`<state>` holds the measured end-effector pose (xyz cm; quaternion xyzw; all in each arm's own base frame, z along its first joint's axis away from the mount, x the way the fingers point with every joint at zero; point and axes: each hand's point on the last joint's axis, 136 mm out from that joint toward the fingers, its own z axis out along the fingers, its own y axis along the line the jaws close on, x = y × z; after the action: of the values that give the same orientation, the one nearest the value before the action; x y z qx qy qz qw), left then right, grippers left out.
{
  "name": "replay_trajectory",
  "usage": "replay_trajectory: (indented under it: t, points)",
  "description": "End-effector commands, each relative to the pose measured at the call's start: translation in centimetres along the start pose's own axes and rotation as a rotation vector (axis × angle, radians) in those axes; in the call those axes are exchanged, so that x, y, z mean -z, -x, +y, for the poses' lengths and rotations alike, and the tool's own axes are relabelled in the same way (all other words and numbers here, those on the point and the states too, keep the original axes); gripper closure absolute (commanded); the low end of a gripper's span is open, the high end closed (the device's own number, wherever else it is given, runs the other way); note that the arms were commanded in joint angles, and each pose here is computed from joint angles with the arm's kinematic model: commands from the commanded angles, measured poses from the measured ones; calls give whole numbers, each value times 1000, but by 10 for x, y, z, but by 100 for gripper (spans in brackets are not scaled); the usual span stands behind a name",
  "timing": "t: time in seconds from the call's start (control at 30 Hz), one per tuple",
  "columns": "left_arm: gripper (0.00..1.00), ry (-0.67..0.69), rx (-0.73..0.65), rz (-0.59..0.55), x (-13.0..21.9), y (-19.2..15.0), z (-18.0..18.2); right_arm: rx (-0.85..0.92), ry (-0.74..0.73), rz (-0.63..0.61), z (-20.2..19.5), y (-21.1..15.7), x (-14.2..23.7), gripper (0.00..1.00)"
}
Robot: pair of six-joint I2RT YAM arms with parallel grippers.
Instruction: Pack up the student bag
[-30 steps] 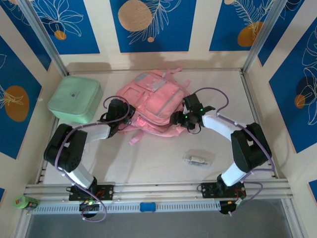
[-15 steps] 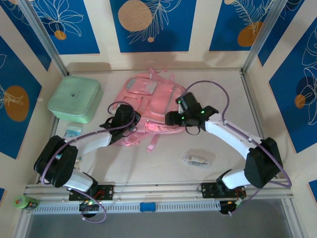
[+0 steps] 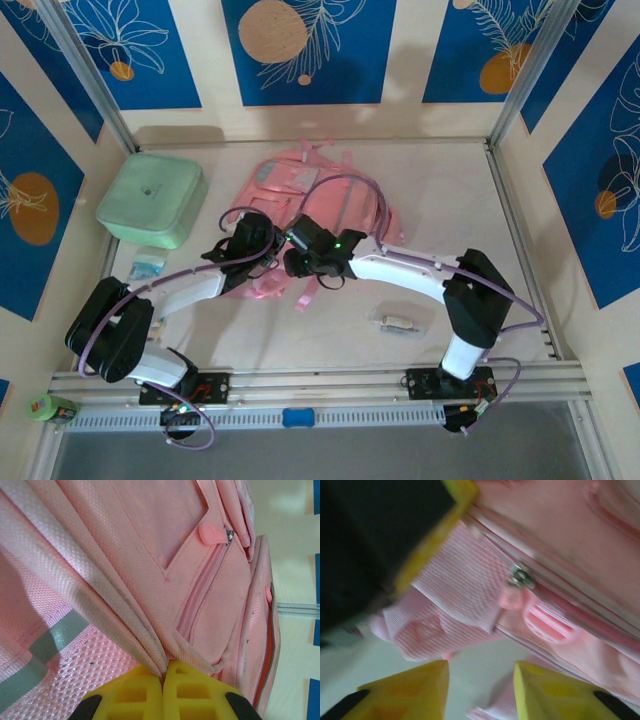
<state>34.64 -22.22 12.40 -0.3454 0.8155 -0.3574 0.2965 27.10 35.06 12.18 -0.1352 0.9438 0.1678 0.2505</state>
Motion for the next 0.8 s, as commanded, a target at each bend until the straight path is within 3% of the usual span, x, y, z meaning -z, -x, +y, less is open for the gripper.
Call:
replay_trajectory:
  t: [0.0,0.2,0.57,0.63,0.77]
  points:
    - [100,-110,-3,14,12,-4,-32,-57,-57,-80,-6,20,-8,66]
    - [100,-117,13,8,15,-3,-29,-77,-124,-122,-14,32,-21,66]
    - [100,-116,-9,-10,19,0,-30,-86,-177,-137,-27,36,-13,81]
    - [100,-124,-4,-10,19,0,-32,-65,-132,-120,-20,36,-20,81]
    - [100,-123,-11,-9,18,0,-33,-33,-131,-95,-18,39,-31,69]
